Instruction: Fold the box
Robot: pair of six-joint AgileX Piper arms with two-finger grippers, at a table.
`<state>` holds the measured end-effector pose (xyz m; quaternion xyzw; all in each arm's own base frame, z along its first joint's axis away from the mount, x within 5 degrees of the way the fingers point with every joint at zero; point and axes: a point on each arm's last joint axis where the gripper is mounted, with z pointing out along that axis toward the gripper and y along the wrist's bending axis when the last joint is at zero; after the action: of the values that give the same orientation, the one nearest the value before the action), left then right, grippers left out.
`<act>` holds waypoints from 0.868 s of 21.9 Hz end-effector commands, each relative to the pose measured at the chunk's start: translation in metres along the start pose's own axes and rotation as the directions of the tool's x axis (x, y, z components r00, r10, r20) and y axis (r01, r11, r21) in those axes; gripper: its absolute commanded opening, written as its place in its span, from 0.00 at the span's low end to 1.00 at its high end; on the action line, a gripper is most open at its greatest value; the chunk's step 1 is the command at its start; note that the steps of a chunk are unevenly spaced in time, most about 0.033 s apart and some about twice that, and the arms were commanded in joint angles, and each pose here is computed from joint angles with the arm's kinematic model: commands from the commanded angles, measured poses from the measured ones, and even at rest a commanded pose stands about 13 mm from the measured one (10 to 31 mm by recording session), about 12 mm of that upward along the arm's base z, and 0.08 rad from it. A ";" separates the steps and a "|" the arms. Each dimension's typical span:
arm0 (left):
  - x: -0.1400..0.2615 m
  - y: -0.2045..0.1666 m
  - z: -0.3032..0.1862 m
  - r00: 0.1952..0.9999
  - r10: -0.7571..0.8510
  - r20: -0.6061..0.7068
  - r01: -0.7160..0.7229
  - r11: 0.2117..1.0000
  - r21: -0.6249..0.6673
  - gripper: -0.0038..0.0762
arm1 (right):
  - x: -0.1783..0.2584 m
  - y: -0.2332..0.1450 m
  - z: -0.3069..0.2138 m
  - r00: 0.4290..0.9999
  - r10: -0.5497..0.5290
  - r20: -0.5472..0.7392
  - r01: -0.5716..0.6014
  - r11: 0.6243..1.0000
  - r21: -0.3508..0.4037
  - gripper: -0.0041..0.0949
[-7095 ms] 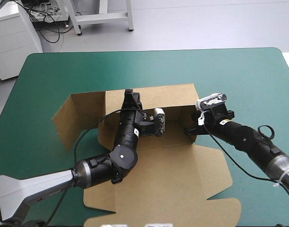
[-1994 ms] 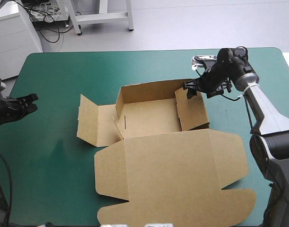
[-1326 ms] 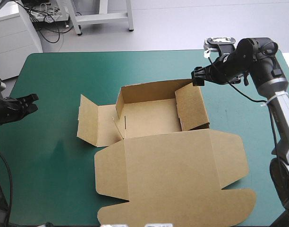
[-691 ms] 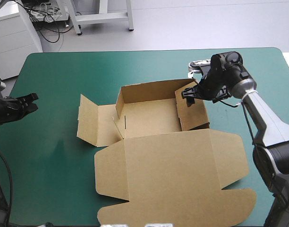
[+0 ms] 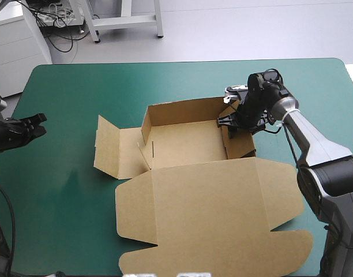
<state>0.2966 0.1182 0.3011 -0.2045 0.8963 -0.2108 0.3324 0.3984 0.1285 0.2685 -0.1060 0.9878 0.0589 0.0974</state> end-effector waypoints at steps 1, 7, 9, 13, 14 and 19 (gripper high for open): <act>-0.009 -0.013 -0.016 0.996 -0.020 0.083 0.017 0.999 0.033 0.01 | 0.002 0.001 -0.031 0.998 0.001 0.064 0.000 1.000 -0.008 0.25; -0.008 -0.013 -0.016 0.997 -0.019 0.075 0.016 0.999 0.037 0.01 | 0.003 0.002 -0.035 0.997 -0.010 0.074 0.011 1.000 -0.009 0.04; -0.008 -0.013 -0.016 0.997 -0.018 0.074 0.015 0.999 0.036 0.01 | 0.006 0.001 -0.051 0.994 -0.015 0.112 0.015 1.000 -0.005 0.04; -0.007 -0.012 -0.016 0.998 -0.006 0.067 0.005 1.000 0.023 0.01 | 0.025 -0.006 -0.114 0.966 -0.007 0.258 0.011 1.000 -0.016 0.04; -0.007 -0.012 -0.016 0.998 -0.006 0.067 0.004 1.000 0.022 0.01 | 0.030 -0.008 -0.125 0.959 -0.003 0.284 0.008 1.000 -0.018 0.04; -0.007 -0.011 -0.015 0.998 -0.007 0.062 0.006 1.000 0.021 0.01 | 0.089 -0.010 -0.227 0.843 -0.032 0.537 0.040 0.999 -0.004 0.04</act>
<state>0.2959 0.1185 0.3003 -0.2074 0.8981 -0.2086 0.3270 0.3107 0.0779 0.4276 -0.1017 0.9452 0.0728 0.3014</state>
